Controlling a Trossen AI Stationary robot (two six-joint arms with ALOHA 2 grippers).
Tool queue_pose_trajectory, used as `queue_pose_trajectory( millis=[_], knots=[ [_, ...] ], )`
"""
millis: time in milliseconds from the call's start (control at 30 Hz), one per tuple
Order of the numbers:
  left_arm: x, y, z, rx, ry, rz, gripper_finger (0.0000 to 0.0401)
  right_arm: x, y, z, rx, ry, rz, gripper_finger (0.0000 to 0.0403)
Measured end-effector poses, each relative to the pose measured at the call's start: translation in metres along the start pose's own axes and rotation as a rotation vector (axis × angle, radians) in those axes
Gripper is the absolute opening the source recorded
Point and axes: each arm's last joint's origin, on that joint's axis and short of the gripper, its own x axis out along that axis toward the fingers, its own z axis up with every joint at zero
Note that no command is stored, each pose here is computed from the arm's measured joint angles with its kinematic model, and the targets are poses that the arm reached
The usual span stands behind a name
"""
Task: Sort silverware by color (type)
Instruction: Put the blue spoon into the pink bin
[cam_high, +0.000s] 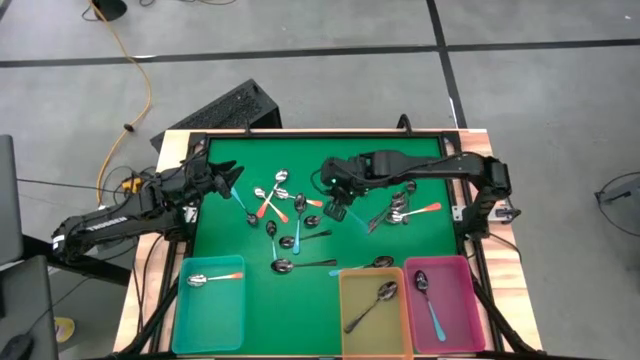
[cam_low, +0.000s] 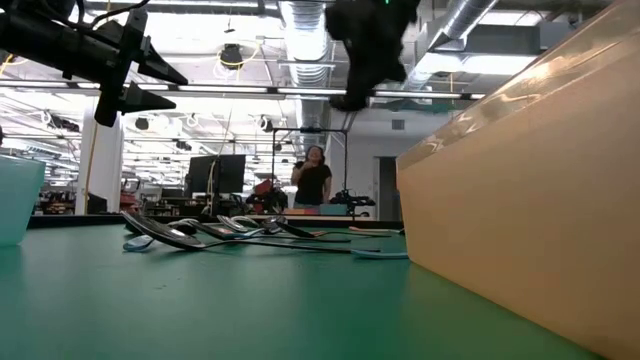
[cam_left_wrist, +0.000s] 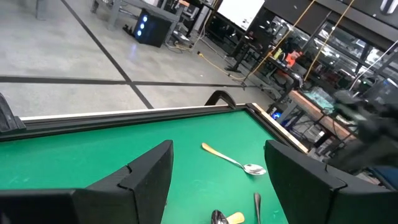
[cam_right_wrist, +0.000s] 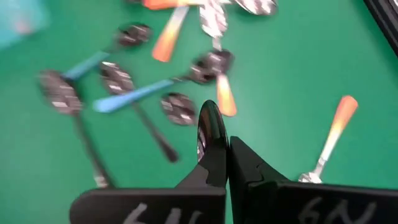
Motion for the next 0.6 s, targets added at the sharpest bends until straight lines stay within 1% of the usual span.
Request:
queue_pose_trajectory(
  millis=[133,267,467,600],
  knots=[
    [0.000,0.000,0.000,0.000,0.000,0.000,0.0238,-0.018,0.027,-0.003,-0.019,-0.015,0.025,0.0007],
    [0.000,0.000,0.000,0.000,0.000,0.000,0.0238,-0.025,0.048,-0.020,-0.007,0.043,-0.003,0.0007],
    [0.000,0.000,0.000,0.000,-0.006,0.009,0.0238,-0.037,0.073,-0.057,0.073,0.211,-0.088,0.0007],
    [0.000,0.001,0.000,0.000,-0.013,0.020,0.0238,-0.050,0.081,-0.084,0.139,0.347,-0.206,0.0007]
  ],
)
